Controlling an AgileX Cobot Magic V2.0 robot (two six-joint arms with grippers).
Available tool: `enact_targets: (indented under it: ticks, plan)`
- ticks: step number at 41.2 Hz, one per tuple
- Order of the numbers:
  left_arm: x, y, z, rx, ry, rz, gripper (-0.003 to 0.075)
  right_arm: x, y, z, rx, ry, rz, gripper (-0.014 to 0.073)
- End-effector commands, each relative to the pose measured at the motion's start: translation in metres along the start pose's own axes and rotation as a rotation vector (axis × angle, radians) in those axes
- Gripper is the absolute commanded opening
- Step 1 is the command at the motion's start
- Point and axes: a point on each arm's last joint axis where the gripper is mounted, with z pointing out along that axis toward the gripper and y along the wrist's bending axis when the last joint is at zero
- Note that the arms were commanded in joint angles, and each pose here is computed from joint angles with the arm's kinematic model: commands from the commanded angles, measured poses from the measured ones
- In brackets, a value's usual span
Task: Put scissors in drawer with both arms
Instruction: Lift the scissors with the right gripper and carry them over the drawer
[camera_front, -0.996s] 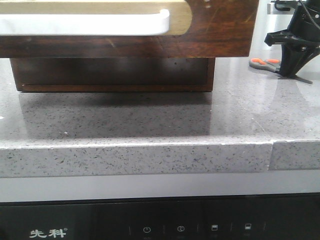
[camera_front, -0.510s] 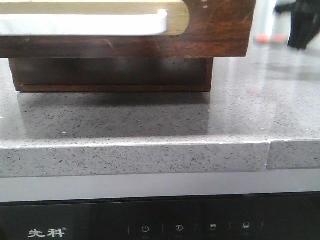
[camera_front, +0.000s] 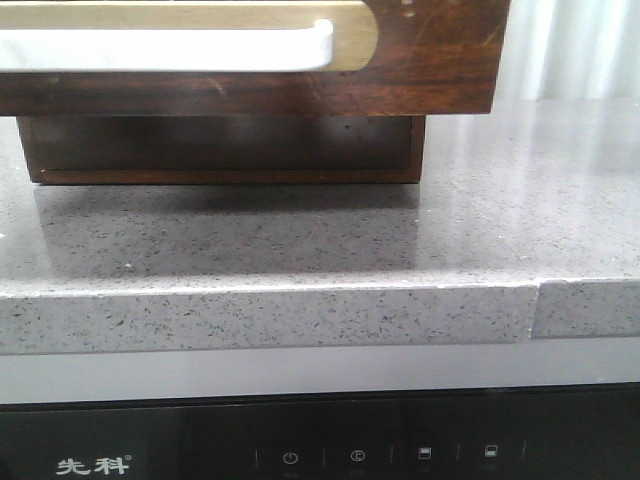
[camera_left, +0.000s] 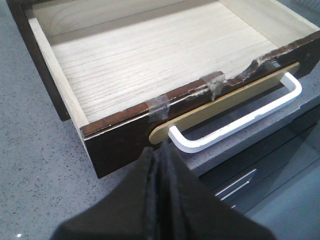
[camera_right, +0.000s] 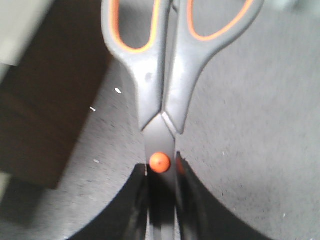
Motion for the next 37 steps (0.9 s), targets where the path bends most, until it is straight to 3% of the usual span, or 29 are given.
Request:
enact_targets:
  ticks: [1,10,16,27,37]
  plan:
    - [-0.014,-0.001,-0.004,0.009,-0.094,-0.014,-0.0020,-0.013,0.023,-0.059,-0.008,-0.193,-0.058,0.0105]
    - [-0.014,-0.001,-0.004,0.009,-0.094,-0.014,-0.0020,-0.014,0.067,-0.102,-0.101,-0.306,-0.195,0.0105]
    - [-0.014,-0.001,-0.004,0.009,-0.094,-0.014,-0.0020,-0.013,0.103,-0.111,-0.248,-0.351,-0.329,0.0105]
    - [-0.014,-0.001,-0.004,0.009,-0.094,-0.014,-0.0020,-0.010,0.160,-0.097,-0.481,-0.366,-0.576,0.0105]
    - [-0.014,-0.001,-0.004,0.009,-0.094,-0.014,-0.0020,-0.002,0.197,-0.058,-0.621,-0.276,-0.752,0.0105]
